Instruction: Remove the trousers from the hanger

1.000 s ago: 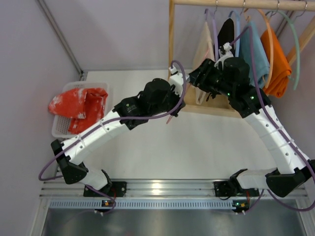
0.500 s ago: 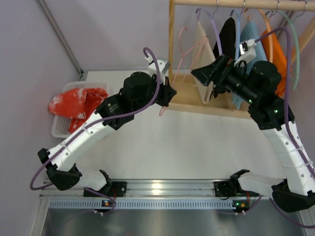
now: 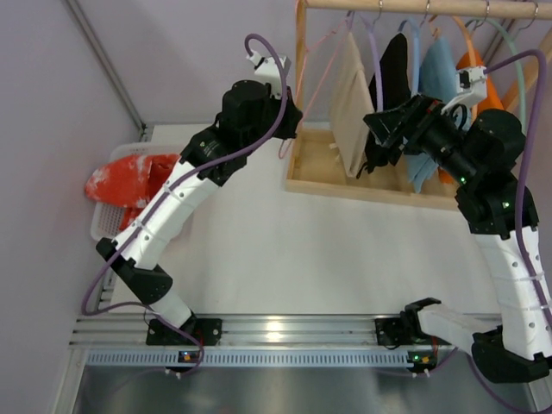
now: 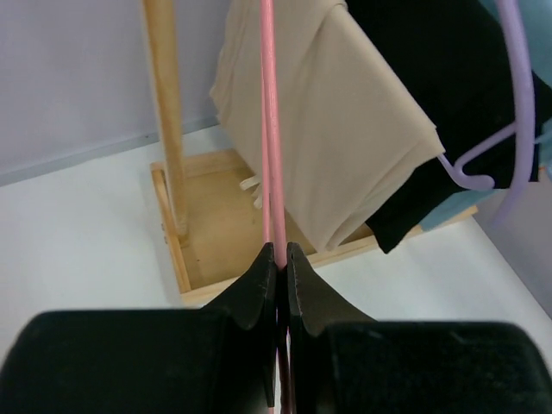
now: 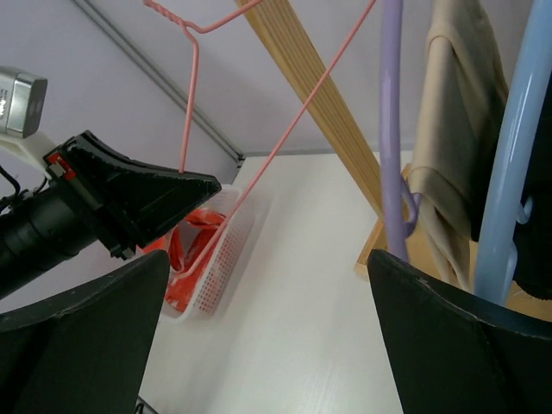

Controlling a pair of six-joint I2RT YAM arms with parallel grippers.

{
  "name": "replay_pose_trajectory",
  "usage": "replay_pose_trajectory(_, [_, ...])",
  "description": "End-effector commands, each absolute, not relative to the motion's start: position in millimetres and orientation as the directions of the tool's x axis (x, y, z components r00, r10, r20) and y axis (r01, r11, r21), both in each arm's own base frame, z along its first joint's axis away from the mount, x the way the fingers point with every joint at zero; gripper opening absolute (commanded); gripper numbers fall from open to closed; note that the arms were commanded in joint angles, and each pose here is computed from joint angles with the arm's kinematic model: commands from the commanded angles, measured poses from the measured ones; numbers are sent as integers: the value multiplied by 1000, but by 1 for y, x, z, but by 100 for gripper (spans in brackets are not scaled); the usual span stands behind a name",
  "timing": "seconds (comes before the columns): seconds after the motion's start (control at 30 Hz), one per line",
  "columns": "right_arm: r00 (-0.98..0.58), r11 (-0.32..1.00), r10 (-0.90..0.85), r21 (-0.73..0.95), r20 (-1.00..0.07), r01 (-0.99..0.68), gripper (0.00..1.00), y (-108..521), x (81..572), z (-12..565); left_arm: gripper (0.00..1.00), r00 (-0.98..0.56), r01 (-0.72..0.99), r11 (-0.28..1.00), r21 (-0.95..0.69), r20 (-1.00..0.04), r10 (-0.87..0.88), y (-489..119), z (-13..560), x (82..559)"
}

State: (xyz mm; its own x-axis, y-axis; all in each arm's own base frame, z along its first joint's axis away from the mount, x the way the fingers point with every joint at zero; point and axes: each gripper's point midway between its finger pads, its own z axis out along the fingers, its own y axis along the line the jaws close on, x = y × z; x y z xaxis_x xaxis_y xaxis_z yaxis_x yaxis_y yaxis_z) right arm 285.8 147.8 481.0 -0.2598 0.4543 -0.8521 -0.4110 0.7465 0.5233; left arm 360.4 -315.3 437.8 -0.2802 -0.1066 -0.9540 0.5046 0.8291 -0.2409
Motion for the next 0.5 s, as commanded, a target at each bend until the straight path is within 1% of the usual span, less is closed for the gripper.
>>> replay_pose_trajectory(0.0, [-206, 758, 448, 492, -870, -428, 99, 136, 273, 498, 0, -211, 484, 835, -262, -961, -179, -298, 473, 369])
replay_pose_trajectory(0.07, [-204, 760, 449, 492, -870, -425, 99, 133, 272, 498, 0, -209, 466, 847, -256, -962, -175, -289, 471, 371])
replay_pose_trajectory(0.13, [-197, 767, 443, 483, -875, -422, 99, 129, 270, 498, 0, -203, 483, 838, -254, -963, -176, -282, 474, 359])
replay_pose_trajectory(0.2, [-191, 773, 442, 481, -876, -414, 99, 126, 271, 497, 0, -206, 477, 847, -234, -967, -151, -279, 465, 358])
replay_pose_trajectory(0.4, [-215, 759, 455, 502, -864, -414, 99, 128, 276, 492, 0, -160, 485, 853, -189, -979, -126, -290, 477, 376])
replay_pose_trajectory(0.43, [-222, 759, 452, 503, -864, -413, 99, 129, 279, 490, 0, -139, 492, 852, -181, -982, -129, -291, 486, 378])
replay_pose_trajectory(0.47, [-220, 762, 450, 500, -866, -411, 99, 128, 279, 491, 0, -150, 489, 855, -173, -982, -114, -298, 477, 387])
